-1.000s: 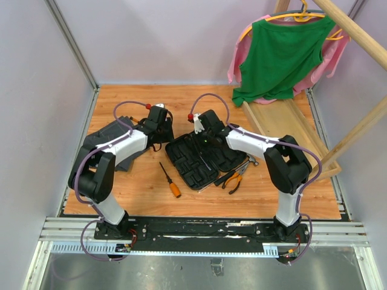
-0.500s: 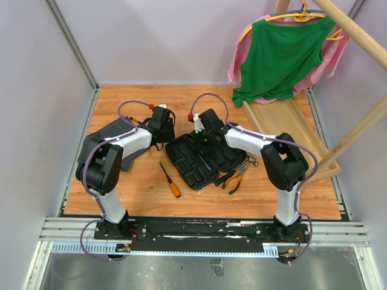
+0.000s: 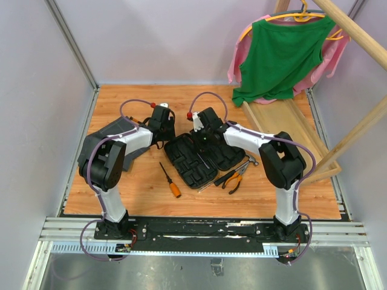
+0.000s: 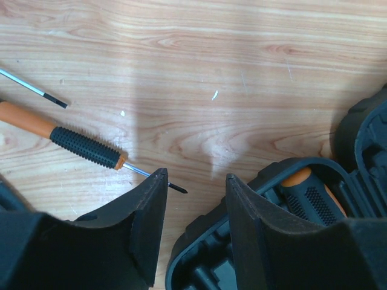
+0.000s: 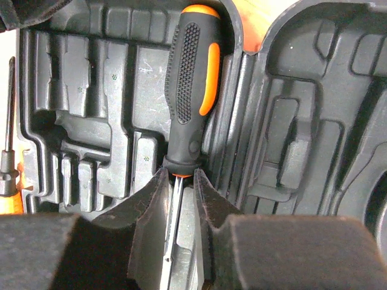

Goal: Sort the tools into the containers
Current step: Place the screwdriver in the storage box.

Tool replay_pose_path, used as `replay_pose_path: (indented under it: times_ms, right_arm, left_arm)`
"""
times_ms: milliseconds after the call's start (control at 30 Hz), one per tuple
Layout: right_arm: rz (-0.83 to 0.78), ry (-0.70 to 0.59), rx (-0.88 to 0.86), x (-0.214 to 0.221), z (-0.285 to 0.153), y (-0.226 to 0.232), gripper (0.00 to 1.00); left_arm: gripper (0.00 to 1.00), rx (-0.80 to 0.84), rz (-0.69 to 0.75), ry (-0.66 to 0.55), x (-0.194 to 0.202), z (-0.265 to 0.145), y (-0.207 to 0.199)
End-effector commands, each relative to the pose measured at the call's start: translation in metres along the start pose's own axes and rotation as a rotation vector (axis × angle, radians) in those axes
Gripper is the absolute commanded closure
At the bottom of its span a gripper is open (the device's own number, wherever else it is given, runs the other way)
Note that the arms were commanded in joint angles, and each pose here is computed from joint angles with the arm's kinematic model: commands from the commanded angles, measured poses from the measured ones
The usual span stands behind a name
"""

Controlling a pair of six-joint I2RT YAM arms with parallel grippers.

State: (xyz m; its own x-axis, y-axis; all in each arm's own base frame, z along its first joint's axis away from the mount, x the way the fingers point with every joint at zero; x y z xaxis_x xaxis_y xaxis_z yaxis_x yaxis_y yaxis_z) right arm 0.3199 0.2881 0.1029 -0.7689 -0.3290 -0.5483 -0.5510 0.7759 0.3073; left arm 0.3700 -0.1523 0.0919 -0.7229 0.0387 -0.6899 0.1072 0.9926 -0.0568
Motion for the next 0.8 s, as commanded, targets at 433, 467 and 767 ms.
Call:
replay_pose_path:
  times_ms: [433, 467, 767]
  right_arm:
    - [-0.035, -0.090, 0.004, -0.022, -0.015, 0.004, 0.53]
    - [-0.037, -0.101, -0.005, -0.024, -0.020, 0.006, 0.52]
    - [-0.044, -0.136, 0.020, -0.017, -0.052, 0.006, 0.48]
  left_arm:
    - [0.51, -0.043, -0.027, -0.031, -0.016, -0.018, 0.002]
    - [0.50, -0.054, -0.032, -0.045, -0.020, -0.022, 0.003]
    - [0.47, -0.026, -0.069, -0.112, -0.050, -0.049, -0.004]
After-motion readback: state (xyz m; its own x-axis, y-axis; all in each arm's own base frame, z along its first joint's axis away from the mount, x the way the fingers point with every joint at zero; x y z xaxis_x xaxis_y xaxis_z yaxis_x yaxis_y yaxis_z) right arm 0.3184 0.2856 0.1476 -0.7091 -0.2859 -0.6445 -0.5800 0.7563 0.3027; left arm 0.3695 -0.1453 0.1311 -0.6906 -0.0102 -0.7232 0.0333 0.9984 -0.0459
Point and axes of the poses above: each gripper's point midway between its finger pads, its own z axis out along the fingers, its own y axis along the line the jaws close on, x = y × z, the point moved 7 cm from there along -z, back along the fingers, and after that the axes turned 9 degrees about z, right-handed, at the moved point
